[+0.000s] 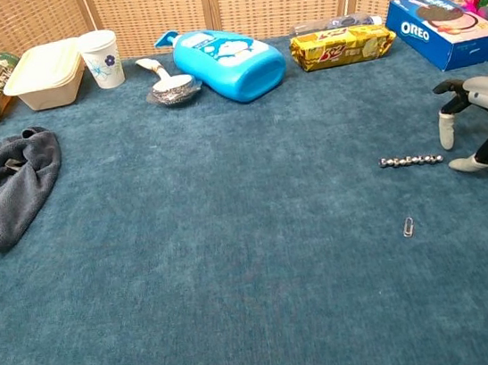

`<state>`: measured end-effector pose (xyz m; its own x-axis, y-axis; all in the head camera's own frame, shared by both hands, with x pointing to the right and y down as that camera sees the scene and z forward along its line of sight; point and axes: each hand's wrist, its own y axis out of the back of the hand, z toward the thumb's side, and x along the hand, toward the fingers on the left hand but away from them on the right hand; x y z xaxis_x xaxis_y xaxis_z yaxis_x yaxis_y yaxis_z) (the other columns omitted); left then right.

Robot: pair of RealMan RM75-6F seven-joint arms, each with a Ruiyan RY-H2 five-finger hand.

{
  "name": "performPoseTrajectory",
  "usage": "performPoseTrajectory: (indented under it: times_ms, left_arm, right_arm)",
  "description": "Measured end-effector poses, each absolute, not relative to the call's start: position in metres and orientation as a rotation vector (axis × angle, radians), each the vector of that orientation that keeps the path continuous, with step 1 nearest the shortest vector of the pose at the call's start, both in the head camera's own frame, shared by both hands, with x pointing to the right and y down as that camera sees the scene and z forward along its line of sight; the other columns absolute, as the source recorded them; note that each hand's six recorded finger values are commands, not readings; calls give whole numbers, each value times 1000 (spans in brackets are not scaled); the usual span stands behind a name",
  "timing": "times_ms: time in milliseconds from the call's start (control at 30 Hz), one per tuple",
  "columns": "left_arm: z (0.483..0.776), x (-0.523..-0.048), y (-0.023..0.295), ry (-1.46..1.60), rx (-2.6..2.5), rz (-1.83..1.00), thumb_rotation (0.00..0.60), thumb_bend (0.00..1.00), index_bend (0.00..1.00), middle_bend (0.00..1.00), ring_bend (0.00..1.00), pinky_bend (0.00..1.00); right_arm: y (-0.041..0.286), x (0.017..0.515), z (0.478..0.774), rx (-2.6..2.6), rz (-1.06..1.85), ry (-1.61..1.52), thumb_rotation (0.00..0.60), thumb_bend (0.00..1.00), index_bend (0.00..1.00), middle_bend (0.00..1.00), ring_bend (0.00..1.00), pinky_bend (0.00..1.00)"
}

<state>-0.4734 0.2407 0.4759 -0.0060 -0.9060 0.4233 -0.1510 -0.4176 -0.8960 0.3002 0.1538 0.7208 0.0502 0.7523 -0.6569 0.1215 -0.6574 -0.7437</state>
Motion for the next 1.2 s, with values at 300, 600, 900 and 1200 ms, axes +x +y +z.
performPoseTrajectory:
  times_ms: [300,600,900,1200]
  left_arm:
    - [476,-473,241,1108,-1626,-1485,600,206,0,0,0,0]
    - [476,-473,241,1111,-1626,-1484,600,206,0,0,0,0]
    - [475,-474,241,1114,-1629,-1481,600,206,0,0,0,0]
    - [475,-474,241,1111,-1630,-1479,600,206,0,0,0,0]
  right_arm:
    - [152,298,719,-1839,1671,-849,600,313,481,0,0,0]
    - [150,292,720,-1842,1715,-808,600,320,469,0,0,0]
    - [150,283,717,-1850,1721,-785,600,367,495,0,0,0]
    - [147,276,709,-1855,1713,-785,600,369,496,0,0,0]
